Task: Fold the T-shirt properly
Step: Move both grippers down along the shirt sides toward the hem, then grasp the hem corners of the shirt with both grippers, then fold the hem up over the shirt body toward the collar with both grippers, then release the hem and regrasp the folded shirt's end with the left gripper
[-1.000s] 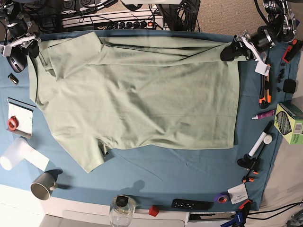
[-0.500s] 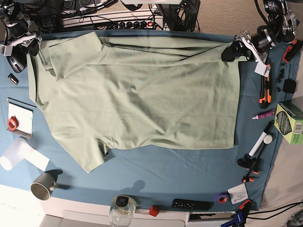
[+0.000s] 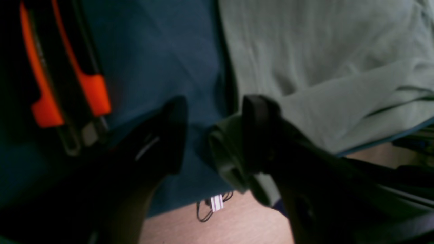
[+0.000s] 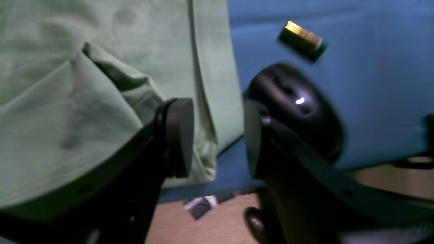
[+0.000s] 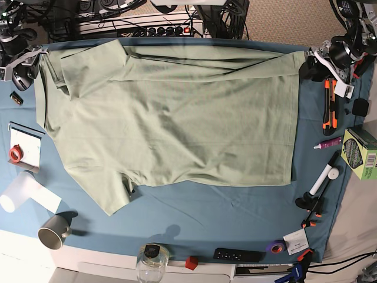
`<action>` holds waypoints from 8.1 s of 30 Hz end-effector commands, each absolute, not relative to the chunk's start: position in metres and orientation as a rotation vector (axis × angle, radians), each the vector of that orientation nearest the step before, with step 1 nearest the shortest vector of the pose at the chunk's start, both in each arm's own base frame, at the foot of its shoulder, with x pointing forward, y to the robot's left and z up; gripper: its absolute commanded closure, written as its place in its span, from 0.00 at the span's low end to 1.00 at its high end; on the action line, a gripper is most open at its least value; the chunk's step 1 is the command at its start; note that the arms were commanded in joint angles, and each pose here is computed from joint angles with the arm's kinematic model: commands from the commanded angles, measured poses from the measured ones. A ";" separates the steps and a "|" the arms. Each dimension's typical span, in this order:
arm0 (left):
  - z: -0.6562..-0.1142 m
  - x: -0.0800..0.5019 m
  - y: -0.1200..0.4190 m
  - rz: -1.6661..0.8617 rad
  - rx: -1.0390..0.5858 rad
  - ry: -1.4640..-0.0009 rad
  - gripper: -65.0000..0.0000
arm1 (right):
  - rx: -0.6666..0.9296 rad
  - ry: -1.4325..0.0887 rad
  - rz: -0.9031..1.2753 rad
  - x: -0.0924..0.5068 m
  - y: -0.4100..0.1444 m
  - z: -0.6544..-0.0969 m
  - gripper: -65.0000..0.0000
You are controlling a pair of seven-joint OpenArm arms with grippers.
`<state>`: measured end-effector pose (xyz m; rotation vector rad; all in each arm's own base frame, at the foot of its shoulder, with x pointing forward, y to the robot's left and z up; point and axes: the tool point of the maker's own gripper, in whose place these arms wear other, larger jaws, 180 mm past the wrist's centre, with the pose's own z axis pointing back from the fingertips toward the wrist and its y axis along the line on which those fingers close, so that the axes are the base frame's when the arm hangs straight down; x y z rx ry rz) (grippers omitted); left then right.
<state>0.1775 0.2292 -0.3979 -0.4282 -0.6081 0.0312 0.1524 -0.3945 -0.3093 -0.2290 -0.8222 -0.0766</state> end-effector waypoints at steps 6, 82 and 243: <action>-0.379 0.184 0.231 -0.052 -0.358 -0.631 0.56 | -0.378 -0.904 -0.011 0.168 -0.401 -0.265 0.62; -0.403 0.450 0.168 0.035 -0.566 -0.659 1.00 | -0.210 -1.154 -0.074 0.438 -0.381 -0.279 0.48; -0.371 0.253 0.176 -0.104 -0.960 -0.572 1.00 | -0.261 -0.554 0.358 0.191 -0.334 -0.342 1.00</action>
